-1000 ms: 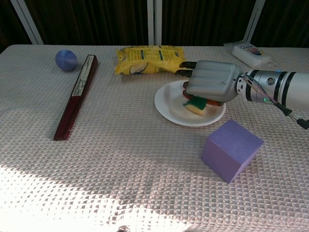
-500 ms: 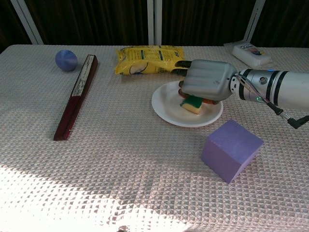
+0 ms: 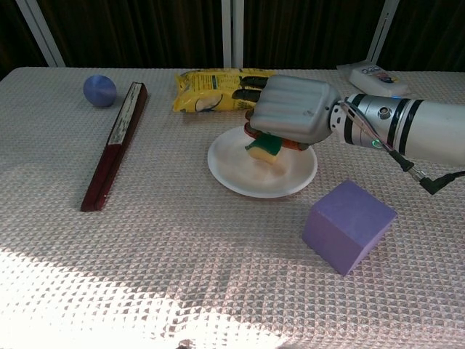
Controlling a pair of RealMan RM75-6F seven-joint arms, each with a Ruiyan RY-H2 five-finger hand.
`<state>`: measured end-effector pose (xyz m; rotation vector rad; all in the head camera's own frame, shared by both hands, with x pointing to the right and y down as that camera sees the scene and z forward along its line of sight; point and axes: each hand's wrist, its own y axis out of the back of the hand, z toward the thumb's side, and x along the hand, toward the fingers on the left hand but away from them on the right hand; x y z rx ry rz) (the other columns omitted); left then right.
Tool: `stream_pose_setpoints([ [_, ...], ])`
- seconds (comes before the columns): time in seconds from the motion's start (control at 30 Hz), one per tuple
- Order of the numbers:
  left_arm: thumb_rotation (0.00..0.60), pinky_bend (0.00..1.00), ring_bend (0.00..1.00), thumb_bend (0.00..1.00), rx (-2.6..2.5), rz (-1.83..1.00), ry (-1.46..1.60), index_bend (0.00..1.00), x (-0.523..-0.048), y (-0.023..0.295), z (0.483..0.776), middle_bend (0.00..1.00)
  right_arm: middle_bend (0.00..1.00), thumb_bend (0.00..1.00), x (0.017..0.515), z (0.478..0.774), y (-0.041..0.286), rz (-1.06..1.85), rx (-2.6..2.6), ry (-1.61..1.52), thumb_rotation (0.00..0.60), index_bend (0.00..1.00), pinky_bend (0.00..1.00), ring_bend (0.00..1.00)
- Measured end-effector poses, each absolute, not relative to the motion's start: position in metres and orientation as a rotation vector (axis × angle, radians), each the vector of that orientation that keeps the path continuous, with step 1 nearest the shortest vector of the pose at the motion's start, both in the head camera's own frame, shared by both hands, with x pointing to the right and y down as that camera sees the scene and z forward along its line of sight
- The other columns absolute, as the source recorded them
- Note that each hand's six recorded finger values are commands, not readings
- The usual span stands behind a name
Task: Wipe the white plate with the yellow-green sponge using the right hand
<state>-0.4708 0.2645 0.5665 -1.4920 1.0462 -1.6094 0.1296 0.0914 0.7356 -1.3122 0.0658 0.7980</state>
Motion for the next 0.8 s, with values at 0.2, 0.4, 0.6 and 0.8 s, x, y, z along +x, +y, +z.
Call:
stream_pose_setpoints([
  [0.2, 0.600, 0.12, 0.05, 0.06, -1.492, -1.619, 1.048, 0.14, -0.472, 0.267, 0.567, 0.02, 0.36, 0.38, 0.125, 0.748, 0.100, 0.801, -1.310, 0.124, 0.600, 0.46, 0.00, 0.04],
  [0.4, 0.600, 0.12, 0.05, 0.06, -1.493, -1.623, 1.051, 0.14, -0.473, 0.267, 0.568, 0.02, 0.35, 0.38, 0.129, 0.765, 0.103, 0.808, -1.232, 0.210, 0.600, 0.45, 0.00, 0.04],
  [0.6, 0.600, 0.12, 0.05, 0.06, -1.495, -1.616, 1.054, 0.14, -0.473, 0.265, 0.569, 0.02, 0.35, 0.38, 0.140, 0.758, 0.089, 0.845, -1.206, 0.175, 0.600, 0.45, 0.00, 0.04],
  [0.8, 0.600, 0.12, 0.05, 0.06, -1.493, -1.614, 1.055, 0.14, -0.473, 0.266, 0.568, 0.02, 0.35, 0.38, 0.129, 0.745, 0.090, 0.829, -1.269, 0.105, 0.600, 0.45, 0.00, 0.04],
])
